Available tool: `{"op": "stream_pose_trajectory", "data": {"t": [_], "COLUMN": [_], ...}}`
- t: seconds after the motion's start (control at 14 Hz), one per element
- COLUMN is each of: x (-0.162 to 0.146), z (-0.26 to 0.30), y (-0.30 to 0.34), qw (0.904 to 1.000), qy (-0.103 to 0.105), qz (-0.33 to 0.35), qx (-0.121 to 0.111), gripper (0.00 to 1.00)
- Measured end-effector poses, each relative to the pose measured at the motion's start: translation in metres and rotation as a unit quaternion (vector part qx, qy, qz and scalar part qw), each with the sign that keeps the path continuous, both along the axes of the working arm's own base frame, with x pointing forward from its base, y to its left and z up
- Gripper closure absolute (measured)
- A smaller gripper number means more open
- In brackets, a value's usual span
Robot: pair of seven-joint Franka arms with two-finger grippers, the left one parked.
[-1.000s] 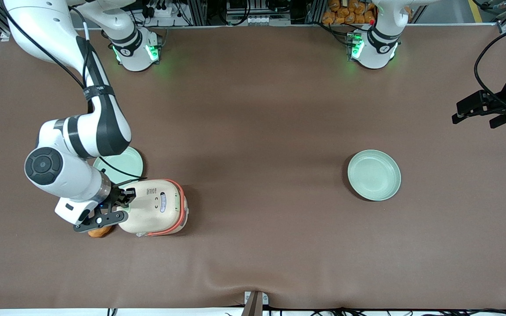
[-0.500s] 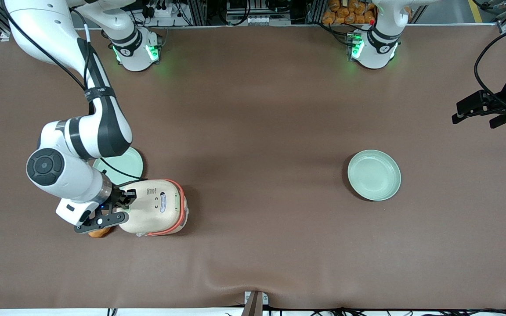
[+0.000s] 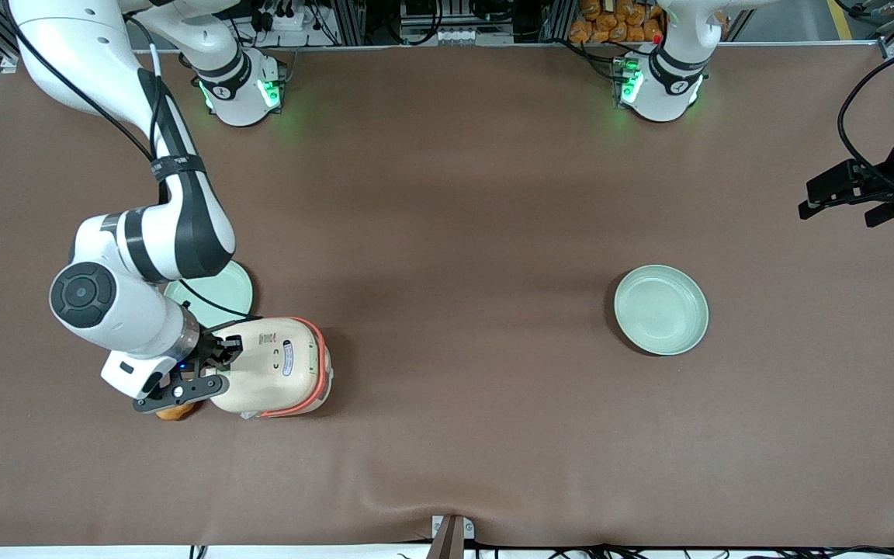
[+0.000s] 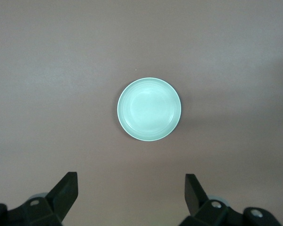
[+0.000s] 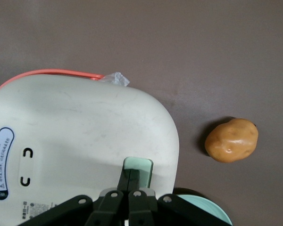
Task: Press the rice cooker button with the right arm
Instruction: 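Press the lid button down with the right gripper fingertips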
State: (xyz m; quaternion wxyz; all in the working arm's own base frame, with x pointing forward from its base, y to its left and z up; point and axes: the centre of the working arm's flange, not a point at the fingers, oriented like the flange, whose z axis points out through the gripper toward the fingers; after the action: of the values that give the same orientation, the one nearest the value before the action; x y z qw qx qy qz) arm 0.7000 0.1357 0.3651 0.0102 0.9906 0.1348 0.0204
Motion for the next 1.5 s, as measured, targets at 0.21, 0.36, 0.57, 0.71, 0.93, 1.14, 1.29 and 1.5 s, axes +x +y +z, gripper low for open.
{"op": "stream_pose_trajectory", "data": {"t": [0.21,0.36,0.57,0.71,0.93,1.14,1.29,1.5], "x": [0.000,0.000,0.000,0.000,0.000,0.000,0.002,0.004], "z": [0.000,0.000,-0.001,-0.001,-0.002,-0.001,0.001,0.022], "y": [0.000,0.000,0.000,0.000,-0.001,-0.001,-0.001,0.002], "qw": [1.0000,1.0000,1.0000,1.0000,1.0000,1.0000,0.9999,0.9997], "qy": [0.000,0.000,-0.001,-0.002,-0.003,-0.005,-0.012,-0.025], "qz": [0.000,0.000,0.000,0.000,0.000,0.000,-0.001,0.001], "qx": [0.000,0.000,0.000,0.000,0.000,0.001,0.002,0.006], "gripper": [0.99,0.99,0.99,0.99,0.99,0.99,0.97,0.92]}}
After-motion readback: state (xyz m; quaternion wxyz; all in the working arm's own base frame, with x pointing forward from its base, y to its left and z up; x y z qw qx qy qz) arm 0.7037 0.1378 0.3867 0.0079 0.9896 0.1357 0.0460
